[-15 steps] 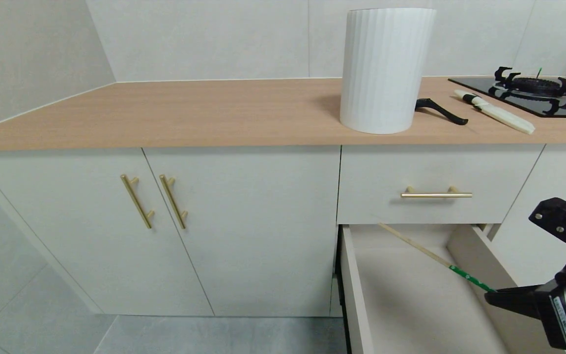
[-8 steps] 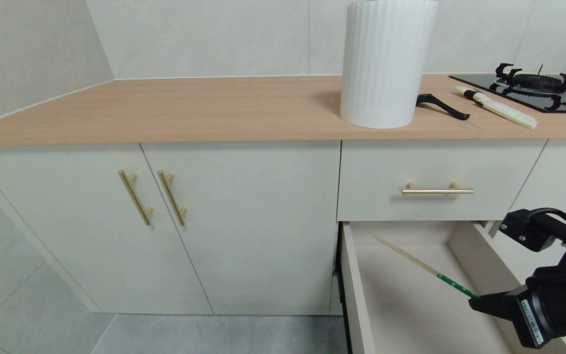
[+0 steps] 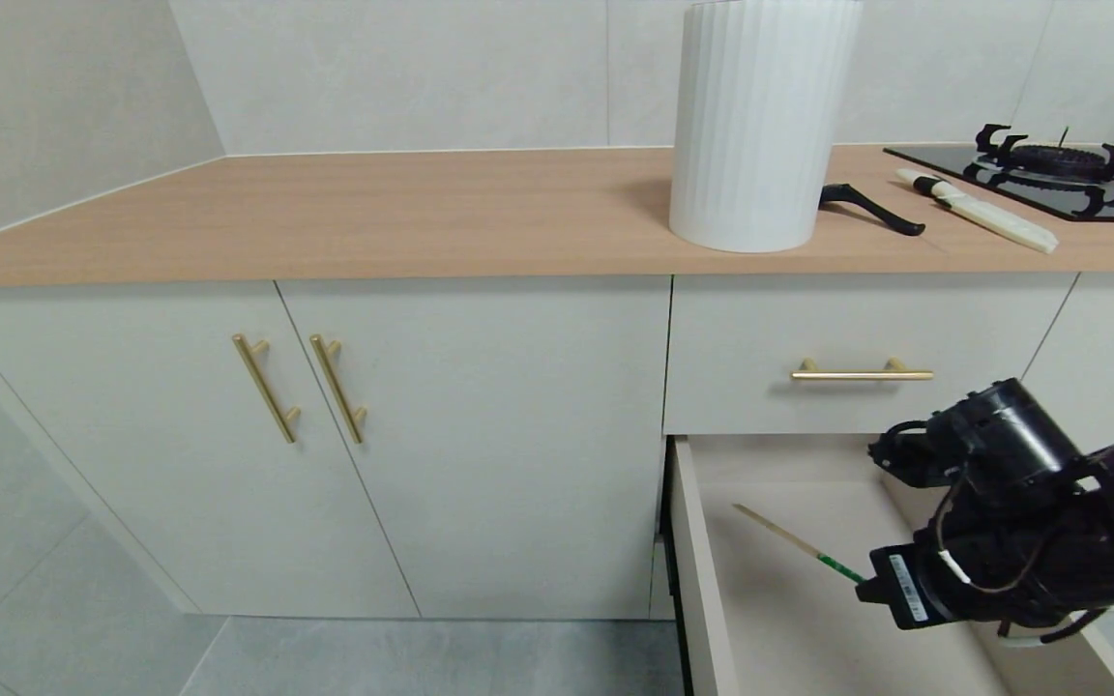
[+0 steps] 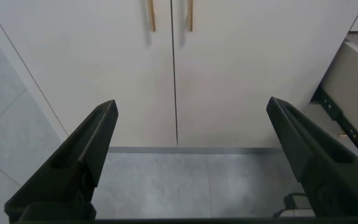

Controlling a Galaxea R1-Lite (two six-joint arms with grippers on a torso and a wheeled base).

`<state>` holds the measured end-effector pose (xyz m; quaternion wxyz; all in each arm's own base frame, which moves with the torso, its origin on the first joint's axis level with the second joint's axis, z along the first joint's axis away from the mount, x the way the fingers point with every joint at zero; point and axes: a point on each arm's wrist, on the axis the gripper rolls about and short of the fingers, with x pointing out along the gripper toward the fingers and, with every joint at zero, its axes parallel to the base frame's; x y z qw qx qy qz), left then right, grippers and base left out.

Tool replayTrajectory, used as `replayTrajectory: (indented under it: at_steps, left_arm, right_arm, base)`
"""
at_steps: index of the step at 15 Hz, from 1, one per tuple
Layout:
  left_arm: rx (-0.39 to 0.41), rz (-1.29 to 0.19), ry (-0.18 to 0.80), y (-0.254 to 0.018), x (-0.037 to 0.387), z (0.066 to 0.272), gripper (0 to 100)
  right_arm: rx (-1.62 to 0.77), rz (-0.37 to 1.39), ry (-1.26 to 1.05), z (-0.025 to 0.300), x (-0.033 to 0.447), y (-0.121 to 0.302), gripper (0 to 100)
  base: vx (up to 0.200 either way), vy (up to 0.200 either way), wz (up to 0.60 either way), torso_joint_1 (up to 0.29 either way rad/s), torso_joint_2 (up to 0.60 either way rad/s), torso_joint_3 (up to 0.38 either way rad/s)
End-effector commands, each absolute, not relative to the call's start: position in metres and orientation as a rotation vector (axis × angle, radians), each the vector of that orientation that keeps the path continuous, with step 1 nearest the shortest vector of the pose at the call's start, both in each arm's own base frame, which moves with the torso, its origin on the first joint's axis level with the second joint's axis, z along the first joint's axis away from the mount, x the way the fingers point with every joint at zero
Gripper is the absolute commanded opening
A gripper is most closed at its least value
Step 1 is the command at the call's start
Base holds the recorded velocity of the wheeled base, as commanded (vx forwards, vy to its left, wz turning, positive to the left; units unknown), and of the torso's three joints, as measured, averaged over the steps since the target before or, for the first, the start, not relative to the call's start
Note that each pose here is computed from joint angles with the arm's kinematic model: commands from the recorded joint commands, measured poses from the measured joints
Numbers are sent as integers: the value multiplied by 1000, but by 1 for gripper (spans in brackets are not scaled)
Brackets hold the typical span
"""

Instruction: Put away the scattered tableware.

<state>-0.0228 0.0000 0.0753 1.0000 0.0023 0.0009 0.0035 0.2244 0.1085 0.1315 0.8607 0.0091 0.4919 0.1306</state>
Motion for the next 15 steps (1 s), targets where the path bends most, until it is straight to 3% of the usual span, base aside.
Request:
replayTrajectory:
  at_steps: [1,5,15]
  left_arm:
    - [5,8,2,0,-23,75,100]
    - [5,8,2,0,-23,75,100]
    - [5,8,2,0,-23,75,100]
  right_arm:
    - [43,198,1122,92,255,115,0]
    - [60,131,1181,44,275,125,0]
    - [-29,169,1292,-1,268,150,0]
  base:
    - [0,0,0,0,0,0]
    - [0,0,0,0,0,0]
    - [0,0,0,0,0,0]
